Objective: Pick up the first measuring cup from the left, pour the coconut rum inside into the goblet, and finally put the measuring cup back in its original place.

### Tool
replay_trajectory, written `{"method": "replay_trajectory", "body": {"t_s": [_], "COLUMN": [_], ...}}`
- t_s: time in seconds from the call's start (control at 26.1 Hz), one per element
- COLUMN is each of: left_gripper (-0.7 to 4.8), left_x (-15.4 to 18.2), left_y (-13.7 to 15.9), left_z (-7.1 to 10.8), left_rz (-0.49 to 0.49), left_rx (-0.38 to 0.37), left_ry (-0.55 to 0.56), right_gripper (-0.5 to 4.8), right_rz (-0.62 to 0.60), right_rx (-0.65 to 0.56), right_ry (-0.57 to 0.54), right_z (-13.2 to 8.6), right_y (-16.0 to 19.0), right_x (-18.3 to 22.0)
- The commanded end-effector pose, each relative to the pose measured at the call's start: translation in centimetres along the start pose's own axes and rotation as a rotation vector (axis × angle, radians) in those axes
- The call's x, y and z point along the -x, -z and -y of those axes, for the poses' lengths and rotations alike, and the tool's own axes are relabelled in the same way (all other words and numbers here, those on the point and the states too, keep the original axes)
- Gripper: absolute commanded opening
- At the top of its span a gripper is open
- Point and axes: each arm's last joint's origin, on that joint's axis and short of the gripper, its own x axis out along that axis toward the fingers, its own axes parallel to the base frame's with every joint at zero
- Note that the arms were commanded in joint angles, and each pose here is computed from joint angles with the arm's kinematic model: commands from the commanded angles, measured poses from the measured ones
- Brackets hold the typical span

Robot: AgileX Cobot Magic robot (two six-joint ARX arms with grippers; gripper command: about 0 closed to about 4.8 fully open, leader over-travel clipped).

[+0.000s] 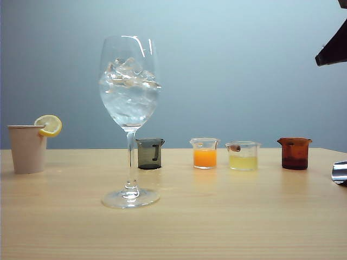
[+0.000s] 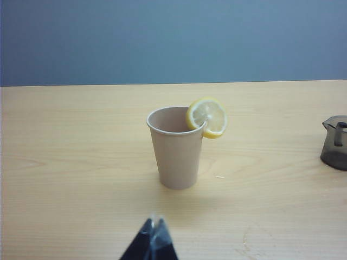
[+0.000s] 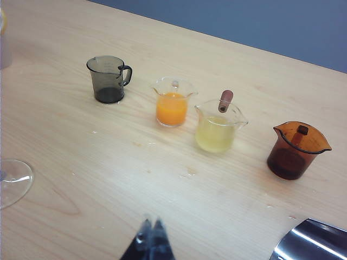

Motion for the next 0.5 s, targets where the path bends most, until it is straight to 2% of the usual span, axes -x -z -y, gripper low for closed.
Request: {"method": "replay_trajectory", "body": {"t_s": [0.04,0.34,0.5], "left_gripper": [0.04,0.04,0.04], "left_x": [0.02,0.02,0.02], "left_y": [-0.23,-0.25,-0.23], "left_z": [-0.01,-0.01,-0.02], "left_rz": [0.015,0.016,0.015], "left_rx": [-0.006,-0.006,-0.006], "left_ry": [0.001,0.000,0.000], "right_gripper": [0.00,0.00,0.00], "right_rz": [0.015,0.016,0.016], "right_rx": [-0.007,-0.007,-0.009], "right_ry": [-0.001,0.000,0.106], "right_z": [0.01,0.01,0.33], "right_y": [-0.24,-0.24,0.22], "right_x": [0.04,0.04,0.09]}}
